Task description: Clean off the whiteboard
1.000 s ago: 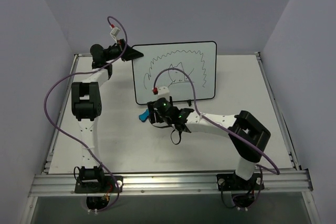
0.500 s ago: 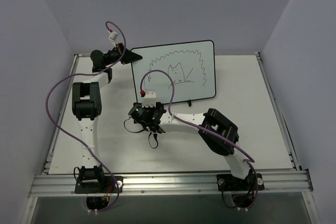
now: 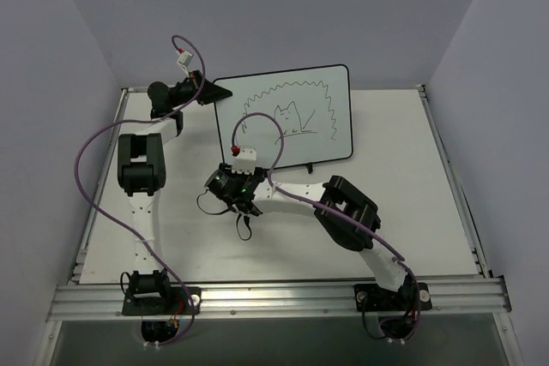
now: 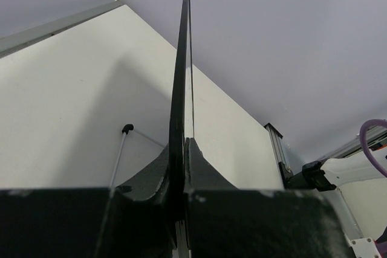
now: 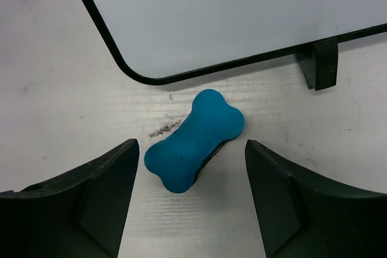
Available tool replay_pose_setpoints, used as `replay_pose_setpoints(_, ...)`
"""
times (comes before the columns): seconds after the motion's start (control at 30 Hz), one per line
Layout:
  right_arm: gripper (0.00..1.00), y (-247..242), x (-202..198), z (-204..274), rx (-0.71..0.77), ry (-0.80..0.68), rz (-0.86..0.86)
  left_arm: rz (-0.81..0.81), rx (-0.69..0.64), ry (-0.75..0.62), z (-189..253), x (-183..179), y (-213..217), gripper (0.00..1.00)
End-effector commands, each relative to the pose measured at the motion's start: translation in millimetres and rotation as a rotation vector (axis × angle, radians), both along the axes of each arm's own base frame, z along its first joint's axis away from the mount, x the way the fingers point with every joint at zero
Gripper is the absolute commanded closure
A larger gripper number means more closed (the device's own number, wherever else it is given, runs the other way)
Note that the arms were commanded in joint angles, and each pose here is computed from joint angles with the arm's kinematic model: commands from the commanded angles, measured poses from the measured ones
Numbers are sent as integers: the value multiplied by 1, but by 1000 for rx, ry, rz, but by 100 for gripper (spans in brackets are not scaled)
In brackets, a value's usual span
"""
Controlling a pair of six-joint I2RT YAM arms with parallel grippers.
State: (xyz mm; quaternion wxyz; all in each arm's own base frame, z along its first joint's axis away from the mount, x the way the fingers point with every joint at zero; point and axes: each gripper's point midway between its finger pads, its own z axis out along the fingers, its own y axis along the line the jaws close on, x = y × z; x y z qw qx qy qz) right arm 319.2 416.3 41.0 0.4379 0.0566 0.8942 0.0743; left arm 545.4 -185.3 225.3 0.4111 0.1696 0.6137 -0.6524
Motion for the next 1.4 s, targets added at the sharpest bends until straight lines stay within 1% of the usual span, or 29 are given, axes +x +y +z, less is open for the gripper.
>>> replay_pose_setpoints(0.0, 34, 4, 10, 17, 26, -68, -65, 53, -11, -351, 45, -8, 4, 98)
replay_pose_setpoints(0.07, 34, 4, 12, 19, 23, -77, -75, 55, -12, -347, 43, -7, 4, 98)
replay_pose_setpoints(0.17, 36, 9, 15, 9, 6, -75, -67, 53, -12, -347, 43, -8, 3, 98)
replay_pose_setpoints(0.27, 39, 4, 15, -3, -37, -60, -79, 51, -12, -345, 45, -8, 3, 98)
replay_pose_setpoints(0.4, 42, -3, 11, -13, -52, -49, -89, 46, -8, -346, 45, -8, 3, 98)
replay_pose_setpoints(0.47, 44, -4, 10, -10, -46, -54, -95, 44, -8, -341, 43, -8, 2, 98)
replay_pose_setpoints(0.53, 51, -7, 10, -11, -43, -59, -98, 40, -8, -342, 44, -8, 2, 98)
replay_pose_setpoints(0.6, 53, -8, 9, -8, -42, -57, -96, 39, -7, -339, 43, -8, 2, 98)
replay_pose_setpoints(0.7, 52, -9, 7, 4, -26, -74, -98, 37, -5, -340, 43, -8, 2, 98)
replay_pose_setpoints(0.8, 52, -13, 7, 10, -43, -83, -88, 38, -6, -337, 42, -8, 2, 98)
replay_pose_setpoints(0.93, 52, -21, 5, 5, -75, -65, -84, 34, -4, -331, 39, -7, 2, 98)
replay_pose_setpoints(1.1, 52, -39, -8, -3, -88, -40, -80, 32, -3, -338, 42, -8, 2, 98)
replay_pose_setpoints(1.17, 52, -44, -10, 7, -63, -53, -86, 32, -3, -342, 44, -9, 2, 98)
replay_pose_setpoints(1.2, 52, -53, -14, 2, -79, -47, -87, 32, -3, -342, 45, -9, 2, 98)
replay_pose_setpoints(1.3, 51, -55, -13, 15, -59, -72, -66, 33, -3, -339, 44, -9, 3, 98)
replay_pose_setpoints(1.37, 50, -55, -11, 22, -83, -83, -30, 29, -2, -338, 43, -9, 2, 98)
